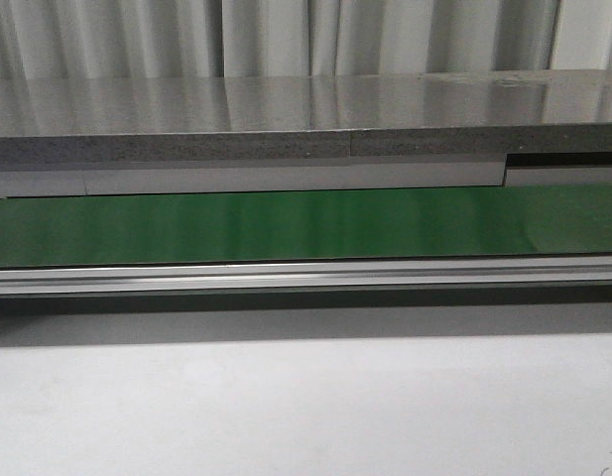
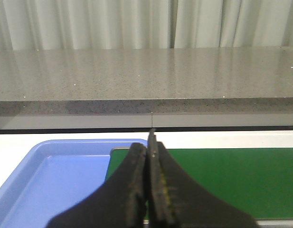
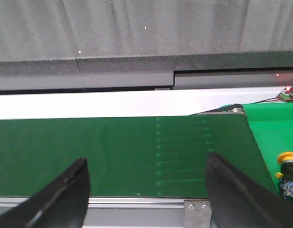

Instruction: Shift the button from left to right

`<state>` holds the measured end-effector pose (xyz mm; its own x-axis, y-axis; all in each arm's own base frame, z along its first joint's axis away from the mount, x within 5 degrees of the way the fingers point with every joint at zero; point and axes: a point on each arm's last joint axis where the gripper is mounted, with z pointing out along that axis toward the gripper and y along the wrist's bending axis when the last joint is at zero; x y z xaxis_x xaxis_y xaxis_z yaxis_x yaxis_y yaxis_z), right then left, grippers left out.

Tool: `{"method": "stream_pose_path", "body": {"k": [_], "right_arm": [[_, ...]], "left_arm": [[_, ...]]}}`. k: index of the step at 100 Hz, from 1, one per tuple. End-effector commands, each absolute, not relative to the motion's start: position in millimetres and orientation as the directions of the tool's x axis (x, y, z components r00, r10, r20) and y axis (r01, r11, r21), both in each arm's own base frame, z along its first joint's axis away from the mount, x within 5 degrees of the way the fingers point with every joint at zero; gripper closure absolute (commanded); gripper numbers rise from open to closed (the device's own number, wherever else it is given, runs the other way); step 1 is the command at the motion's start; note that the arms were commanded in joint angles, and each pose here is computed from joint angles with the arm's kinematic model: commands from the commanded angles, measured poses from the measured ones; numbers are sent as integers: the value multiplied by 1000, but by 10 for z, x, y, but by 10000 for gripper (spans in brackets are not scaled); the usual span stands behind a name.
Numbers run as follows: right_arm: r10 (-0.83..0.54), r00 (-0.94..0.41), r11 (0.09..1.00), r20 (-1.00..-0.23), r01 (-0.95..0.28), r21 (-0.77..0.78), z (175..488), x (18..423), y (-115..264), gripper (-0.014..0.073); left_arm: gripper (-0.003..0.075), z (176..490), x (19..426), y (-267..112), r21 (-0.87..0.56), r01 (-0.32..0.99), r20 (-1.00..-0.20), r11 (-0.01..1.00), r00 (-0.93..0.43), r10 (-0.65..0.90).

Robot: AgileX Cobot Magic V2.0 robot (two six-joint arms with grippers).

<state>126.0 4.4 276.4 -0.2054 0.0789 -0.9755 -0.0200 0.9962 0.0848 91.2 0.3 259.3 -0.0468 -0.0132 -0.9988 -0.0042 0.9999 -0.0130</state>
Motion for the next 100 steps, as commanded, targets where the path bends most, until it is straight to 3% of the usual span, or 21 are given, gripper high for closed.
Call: {"method": "stream_pose_path", "body": {"k": [1,14,23,52,100], "right_arm": [[106,-62,994,-992,-18,108,2920,1154,30,76],[101,-42,994,-994,-26,103,2931,1063,33,82],[92,-44,995,-995,-28,93,2929,1058,33,153],[91,-47,995,-995,-28,92,2926,1058,34,669],[91,-48,995,-995,-28,92,2925,1058,34,663]], "left_arm": [[741,2755,915,15,-23,-16,-998,1000,54,-22],[741,2753,915,15,-23,-15,-998,1000,52,-22],[741,2753,915,15,-23,-15,-998,1000,52,-22],[741,2753,915,15,-23,-15,-998,1000,52,-22],[741,2753,915,15,-23,-15,-998,1000,52,-22]]}}
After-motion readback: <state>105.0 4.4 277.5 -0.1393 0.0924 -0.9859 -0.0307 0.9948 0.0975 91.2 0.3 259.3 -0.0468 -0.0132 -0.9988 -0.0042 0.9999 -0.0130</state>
